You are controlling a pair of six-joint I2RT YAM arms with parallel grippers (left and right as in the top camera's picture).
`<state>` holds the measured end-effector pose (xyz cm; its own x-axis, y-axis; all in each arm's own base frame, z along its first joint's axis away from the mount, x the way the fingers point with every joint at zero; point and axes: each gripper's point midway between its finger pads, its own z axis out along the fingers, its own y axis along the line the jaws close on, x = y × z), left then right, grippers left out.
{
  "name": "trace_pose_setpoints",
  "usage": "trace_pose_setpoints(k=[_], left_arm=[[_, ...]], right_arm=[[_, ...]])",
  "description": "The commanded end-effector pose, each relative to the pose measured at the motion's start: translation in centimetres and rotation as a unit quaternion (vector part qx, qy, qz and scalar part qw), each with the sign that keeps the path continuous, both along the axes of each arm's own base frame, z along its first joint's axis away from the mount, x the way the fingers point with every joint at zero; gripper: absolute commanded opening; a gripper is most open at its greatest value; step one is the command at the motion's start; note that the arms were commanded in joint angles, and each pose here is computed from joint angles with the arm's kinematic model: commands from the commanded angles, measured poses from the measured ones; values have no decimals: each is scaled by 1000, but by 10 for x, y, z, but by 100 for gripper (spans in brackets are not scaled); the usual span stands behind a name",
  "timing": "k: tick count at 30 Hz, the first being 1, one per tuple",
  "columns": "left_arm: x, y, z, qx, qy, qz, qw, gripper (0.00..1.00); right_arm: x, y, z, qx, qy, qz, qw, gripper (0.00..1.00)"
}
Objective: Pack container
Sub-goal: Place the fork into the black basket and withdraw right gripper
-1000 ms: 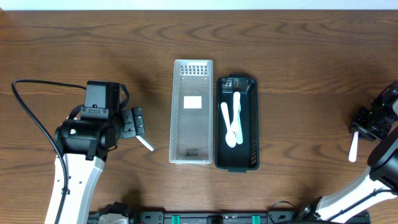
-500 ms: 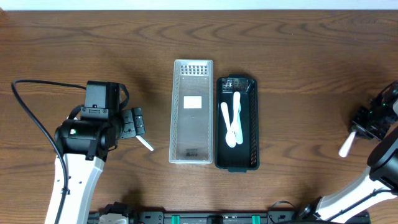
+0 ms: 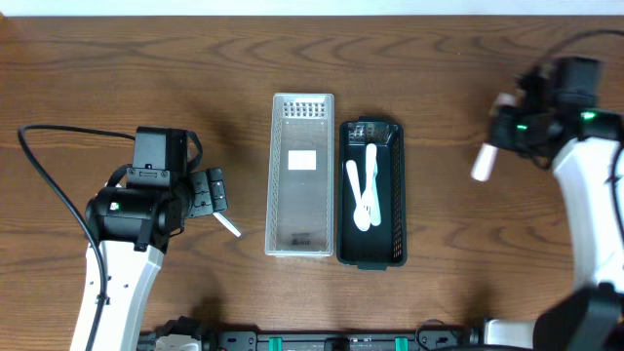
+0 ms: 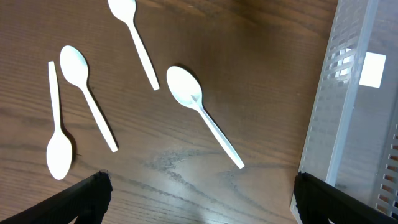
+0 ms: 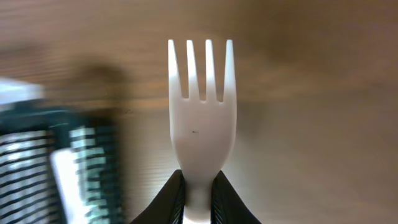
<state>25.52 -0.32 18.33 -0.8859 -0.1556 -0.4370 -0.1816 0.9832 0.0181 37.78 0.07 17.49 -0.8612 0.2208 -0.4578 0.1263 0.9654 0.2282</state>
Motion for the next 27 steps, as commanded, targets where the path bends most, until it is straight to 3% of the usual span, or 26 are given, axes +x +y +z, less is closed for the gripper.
trace_pose_setpoints(k=[1, 6, 15, 19, 22, 27], left_arm=[[1, 2, 2, 2, -3, 10, 1000, 96], [1, 2, 2, 2, -2, 10, 1000, 96], [1, 2, 2, 2, -2, 10, 1000, 96], [-1, 2, 1, 3, 1, 10, 1000, 96], [-1, 2, 1, 3, 1, 10, 1000, 96], [0, 2, 3, 2, -4, 10, 1000, 96]], right_arm=[[-2, 62, 11, 28, -10, 33, 999, 15], [-12, 127, -9, 5, 12, 78, 997, 15], [-33, 181, -85, -27, 115, 129, 985, 13], [-38, 187, -102, -35, 133, 139, 981, 20], [-33, 189, -99, -33, 123, 139, 982, 35], [-19, 188, -81, -36, 78, 159, 983, 40]])
